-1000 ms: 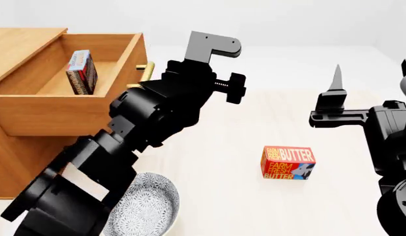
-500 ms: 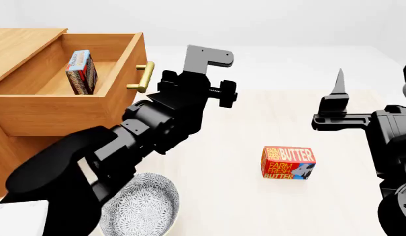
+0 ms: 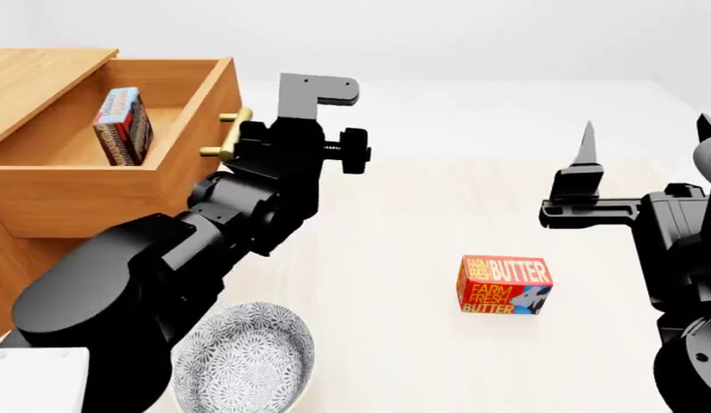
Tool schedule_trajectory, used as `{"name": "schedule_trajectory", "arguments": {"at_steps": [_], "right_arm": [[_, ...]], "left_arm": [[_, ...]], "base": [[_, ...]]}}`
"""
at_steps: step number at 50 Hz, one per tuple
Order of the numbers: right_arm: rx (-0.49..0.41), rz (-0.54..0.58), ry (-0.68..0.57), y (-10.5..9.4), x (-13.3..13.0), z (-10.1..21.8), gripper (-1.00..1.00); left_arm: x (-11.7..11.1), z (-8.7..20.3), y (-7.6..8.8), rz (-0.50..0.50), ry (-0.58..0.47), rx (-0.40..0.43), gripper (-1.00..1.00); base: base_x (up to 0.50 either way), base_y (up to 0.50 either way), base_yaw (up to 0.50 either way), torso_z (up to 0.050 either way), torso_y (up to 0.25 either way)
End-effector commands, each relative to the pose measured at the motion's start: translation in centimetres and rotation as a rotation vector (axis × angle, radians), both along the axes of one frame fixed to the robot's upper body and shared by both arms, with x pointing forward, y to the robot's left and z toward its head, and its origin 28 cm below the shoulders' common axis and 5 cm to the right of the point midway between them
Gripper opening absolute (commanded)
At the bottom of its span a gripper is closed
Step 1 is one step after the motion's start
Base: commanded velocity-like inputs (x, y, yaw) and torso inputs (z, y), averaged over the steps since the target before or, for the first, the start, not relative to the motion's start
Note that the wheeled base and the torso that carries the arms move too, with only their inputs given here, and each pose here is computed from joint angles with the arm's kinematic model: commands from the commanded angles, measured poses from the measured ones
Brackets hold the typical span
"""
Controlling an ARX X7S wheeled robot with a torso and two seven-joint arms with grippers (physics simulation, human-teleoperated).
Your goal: Put the chocolate pudding in the top drawer of the cabinet and close it.
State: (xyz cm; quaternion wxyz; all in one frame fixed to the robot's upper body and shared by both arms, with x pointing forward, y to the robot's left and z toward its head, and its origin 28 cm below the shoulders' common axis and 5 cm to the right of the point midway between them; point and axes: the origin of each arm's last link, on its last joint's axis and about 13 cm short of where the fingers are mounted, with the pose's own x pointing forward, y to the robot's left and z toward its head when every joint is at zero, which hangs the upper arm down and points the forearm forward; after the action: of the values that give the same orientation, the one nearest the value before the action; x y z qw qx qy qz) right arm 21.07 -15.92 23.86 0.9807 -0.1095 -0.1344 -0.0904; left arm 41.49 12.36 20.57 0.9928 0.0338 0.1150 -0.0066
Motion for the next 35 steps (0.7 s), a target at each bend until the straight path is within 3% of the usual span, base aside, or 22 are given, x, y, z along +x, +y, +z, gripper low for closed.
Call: {"name": "schedule_trajectory", "arguments": {"at_steps": [1,35], "right_arm": [[-0.002,0.004,0.002,0.2,0.1,0.1,1.0],[-0.02,0.021,0.012,1.2,0.7,0.3,1.0]], "left_arm": [[0.9,0.5,2.3,0.073,-0.012,0.0,1.0],[1.6,0.7,9.5,0.285,-0.017,-0.006,1.0]], "base": [[0.0,0.0,0.0,0.0,0.0],[0.0,0.0,0.0,0.0,0.0]]}}
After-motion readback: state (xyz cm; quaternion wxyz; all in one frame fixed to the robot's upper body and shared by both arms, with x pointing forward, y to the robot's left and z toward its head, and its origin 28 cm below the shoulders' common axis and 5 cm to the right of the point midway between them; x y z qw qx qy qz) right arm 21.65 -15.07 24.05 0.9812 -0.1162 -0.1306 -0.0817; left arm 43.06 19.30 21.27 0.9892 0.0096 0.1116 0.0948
